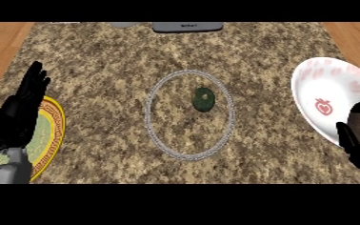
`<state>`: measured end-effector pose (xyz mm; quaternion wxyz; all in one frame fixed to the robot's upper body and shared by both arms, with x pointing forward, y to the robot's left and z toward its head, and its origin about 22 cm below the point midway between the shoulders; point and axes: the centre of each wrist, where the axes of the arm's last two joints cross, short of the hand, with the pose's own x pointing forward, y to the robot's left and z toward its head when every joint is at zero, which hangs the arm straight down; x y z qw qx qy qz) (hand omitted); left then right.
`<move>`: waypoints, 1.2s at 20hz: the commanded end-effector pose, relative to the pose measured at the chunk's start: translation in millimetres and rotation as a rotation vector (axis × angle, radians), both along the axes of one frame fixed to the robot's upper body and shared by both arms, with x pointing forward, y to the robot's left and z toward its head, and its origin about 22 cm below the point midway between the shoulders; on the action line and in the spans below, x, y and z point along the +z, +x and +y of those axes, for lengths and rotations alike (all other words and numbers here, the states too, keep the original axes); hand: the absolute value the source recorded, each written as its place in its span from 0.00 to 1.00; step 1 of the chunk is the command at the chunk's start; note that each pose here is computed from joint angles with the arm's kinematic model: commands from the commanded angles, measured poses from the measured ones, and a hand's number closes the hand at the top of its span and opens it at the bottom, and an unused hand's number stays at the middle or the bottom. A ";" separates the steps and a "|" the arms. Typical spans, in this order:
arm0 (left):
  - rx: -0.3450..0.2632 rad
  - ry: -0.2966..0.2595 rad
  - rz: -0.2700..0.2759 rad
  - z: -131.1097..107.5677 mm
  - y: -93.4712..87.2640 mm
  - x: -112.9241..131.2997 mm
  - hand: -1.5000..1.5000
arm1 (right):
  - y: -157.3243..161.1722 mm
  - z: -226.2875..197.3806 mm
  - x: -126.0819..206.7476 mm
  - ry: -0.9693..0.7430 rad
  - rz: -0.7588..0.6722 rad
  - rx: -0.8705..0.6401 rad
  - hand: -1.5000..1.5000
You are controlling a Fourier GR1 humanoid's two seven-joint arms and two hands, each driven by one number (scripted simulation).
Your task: Pick the cupcake from the placemat and place it in the bowl
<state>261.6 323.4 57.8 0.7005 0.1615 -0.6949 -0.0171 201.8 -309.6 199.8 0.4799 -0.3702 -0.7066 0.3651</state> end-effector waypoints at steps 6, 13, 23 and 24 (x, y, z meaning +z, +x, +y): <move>-0.046 -0.002 -0.006 -19.0 1.8 -5.9 0.50 | 38.0 -83.1 -14.2 0.129 0.037 -0.039 1.00; -0.058 0.002 -0.002 -11.7 9.0 11.3 0.50 | 80.9 -90.8 -54.7 0.106 0.052 -0.033 1.00; -0.093 -0.001 -0.028 -24.0 13.6 1.1 0.50 | 114.1 -145.0 -103.8 0.005 0.363 -0.208 0.00; -0.095 -0.012 -0.042 -39.3 12.3 -9.9 0.50 | 118.5 -151.3 -106.6 0.017 0.368 -0.190 0.00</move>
